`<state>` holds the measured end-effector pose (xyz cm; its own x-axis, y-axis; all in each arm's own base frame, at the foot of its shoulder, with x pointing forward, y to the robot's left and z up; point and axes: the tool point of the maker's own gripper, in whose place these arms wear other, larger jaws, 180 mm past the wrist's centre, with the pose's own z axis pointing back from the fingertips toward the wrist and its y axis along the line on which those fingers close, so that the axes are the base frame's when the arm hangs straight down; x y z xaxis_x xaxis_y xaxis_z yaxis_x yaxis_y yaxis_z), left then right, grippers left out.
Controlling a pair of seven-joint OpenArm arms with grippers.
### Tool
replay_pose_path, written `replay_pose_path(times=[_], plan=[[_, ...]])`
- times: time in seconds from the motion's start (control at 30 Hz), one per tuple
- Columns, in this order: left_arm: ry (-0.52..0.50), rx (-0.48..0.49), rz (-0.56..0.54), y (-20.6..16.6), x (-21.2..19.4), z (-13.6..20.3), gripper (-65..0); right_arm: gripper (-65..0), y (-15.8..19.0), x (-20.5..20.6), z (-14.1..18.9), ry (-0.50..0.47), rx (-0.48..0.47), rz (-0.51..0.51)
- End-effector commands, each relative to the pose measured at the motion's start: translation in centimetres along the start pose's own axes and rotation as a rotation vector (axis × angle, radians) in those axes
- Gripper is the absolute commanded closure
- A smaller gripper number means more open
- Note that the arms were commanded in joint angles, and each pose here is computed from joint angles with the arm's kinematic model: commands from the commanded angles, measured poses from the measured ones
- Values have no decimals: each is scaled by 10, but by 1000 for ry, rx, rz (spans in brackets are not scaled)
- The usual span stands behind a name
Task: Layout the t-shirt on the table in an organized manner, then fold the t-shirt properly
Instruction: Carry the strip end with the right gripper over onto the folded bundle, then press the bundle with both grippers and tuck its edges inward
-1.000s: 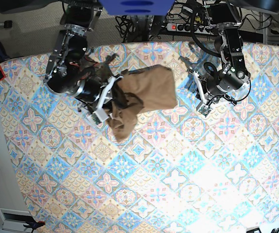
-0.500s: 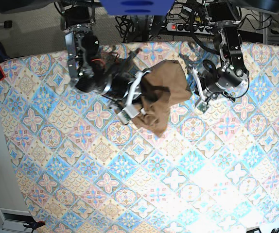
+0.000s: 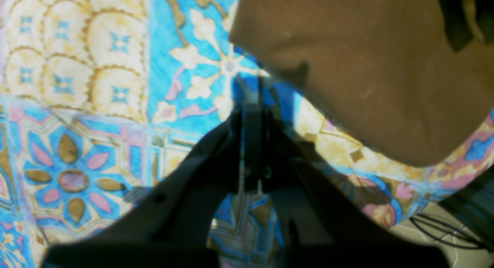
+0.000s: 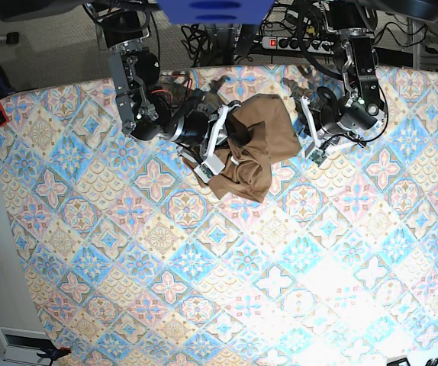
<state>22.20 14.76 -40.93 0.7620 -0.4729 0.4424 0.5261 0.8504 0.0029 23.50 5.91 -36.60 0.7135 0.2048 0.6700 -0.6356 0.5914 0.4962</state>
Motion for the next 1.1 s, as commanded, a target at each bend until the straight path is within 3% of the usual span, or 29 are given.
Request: replay_pose_path(times=[0.0,0.1,0.2,0.3,0.4,0.57,0.7,0.97,1.07], plan=[[-44,14,-11,4,12,7,0,-103,6,16,2,-53,23,20],[-53,20,-14,5,15,9,0,-217,11,15,1,-47,33,27],[-55,21,-14,6,16,9,0,-277,34,8,-7,-8,89,83],[-59,23,-12,6,17,10,0,-283,59,5,-7,16,147,179],[-106,27,69,16,18,16,0,-283,78,-1,-11,39,196,218],[-299,-3,277,41,24,43,0,-283,82,24,-15,22,208,314],[-340,-8,278,53,26,55,0,-283,83,26,-14,13,206,318],[-346,-11,280,52,28,55,0,-282,109,78,6,-234,248,358],[-349,-18,276,50,30,55,0,-234,117,96,15,-339,269,353]])
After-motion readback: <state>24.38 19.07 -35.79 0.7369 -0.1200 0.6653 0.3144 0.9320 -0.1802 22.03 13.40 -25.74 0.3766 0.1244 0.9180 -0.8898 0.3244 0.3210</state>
